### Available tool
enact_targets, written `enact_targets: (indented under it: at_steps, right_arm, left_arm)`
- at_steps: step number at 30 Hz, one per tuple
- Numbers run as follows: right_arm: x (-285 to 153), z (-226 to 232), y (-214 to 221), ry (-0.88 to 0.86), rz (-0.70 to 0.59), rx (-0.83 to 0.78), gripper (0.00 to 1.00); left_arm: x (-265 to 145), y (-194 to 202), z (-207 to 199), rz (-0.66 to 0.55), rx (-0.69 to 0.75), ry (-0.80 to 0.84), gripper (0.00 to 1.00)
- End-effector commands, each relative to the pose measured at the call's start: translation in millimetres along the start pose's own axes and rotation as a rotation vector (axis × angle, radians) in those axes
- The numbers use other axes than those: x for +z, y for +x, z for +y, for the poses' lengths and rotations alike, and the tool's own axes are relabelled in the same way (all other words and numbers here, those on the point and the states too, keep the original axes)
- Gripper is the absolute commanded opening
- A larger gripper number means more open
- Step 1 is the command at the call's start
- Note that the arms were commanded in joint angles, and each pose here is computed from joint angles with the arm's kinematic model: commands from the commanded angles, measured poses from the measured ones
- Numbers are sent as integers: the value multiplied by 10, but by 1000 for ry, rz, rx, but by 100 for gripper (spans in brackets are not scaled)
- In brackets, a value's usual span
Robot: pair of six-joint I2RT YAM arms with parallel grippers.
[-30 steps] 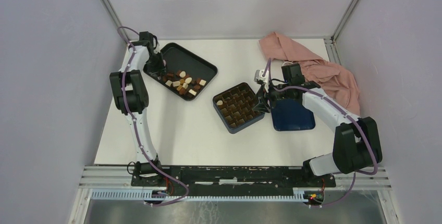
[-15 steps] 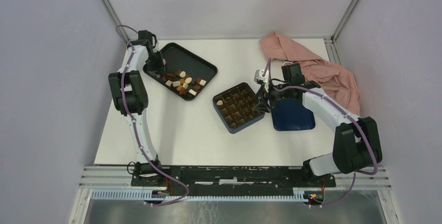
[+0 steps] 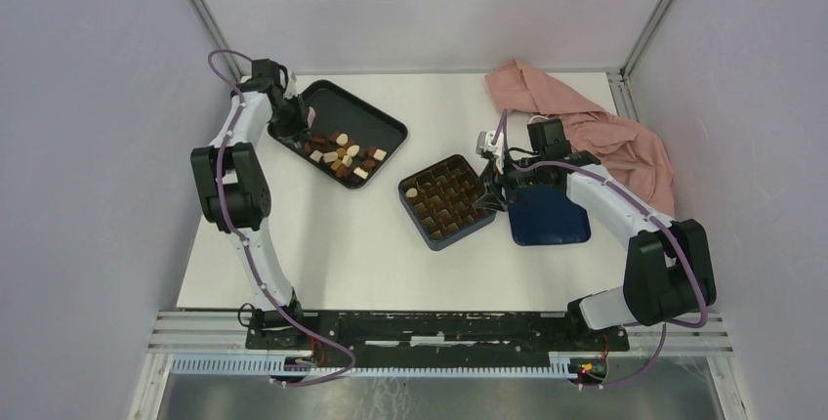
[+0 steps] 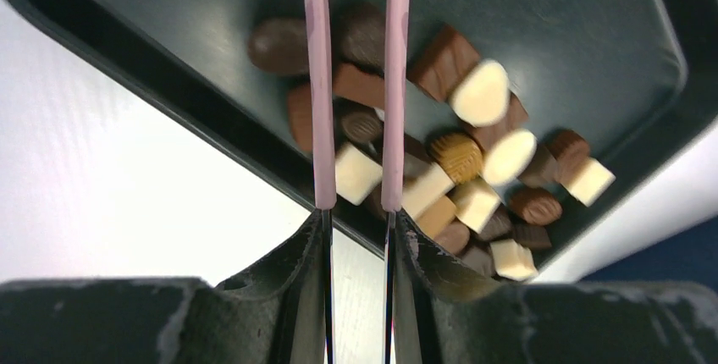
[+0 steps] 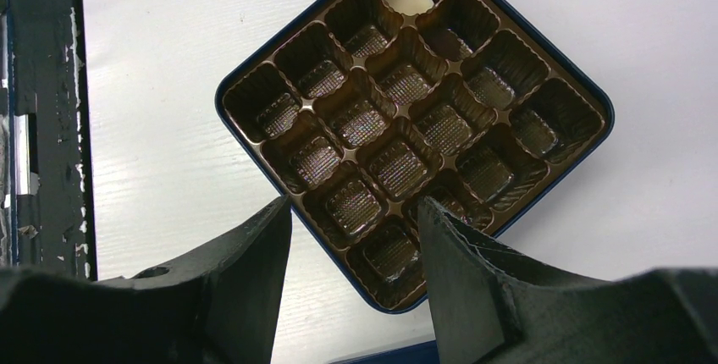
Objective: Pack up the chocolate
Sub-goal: Pick up the fake chocolate from the plate, then place the fake chocolate in the packing box.
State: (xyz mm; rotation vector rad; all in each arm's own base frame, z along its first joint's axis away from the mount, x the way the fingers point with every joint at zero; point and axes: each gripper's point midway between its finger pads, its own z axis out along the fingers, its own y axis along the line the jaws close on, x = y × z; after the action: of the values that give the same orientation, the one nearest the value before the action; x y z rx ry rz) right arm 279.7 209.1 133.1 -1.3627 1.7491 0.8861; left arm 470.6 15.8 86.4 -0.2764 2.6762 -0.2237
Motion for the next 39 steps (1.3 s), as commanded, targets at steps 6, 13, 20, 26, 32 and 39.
enact_targets:
  at_steps: [6, 13, 20, 26, 32, 39]
  right_arm:
    - [-96, -4, -254, 8, -53, -120, 62]
    - [-173, -56, -254, 73, -37, -191, 62]
    - [-182, -299, -60, 194, -4, -146, 62]
    - [-60, -355, 134, 174, 22, -57, 62]
    - [-77, -402, 190, 181, 40, -41, 63]
    - [-159, -451, 182, 200, 32, -34, 62]
  left_arm:
    - [-617, 361, -678, -101, -11, 368, 2]
    - [-982, 971, -998, -150, 46, 498, 2]
    - [-1295, 1382, -1309, -188, 132, 603, 2]
    - [-1438, 1729, -1666, -158, 202, 670, 2]
    - [-1467, 1907, -2031, -145, 261, 673, 2]
    - [-1291, 2030, -2433, -116, 349, 603, 2]
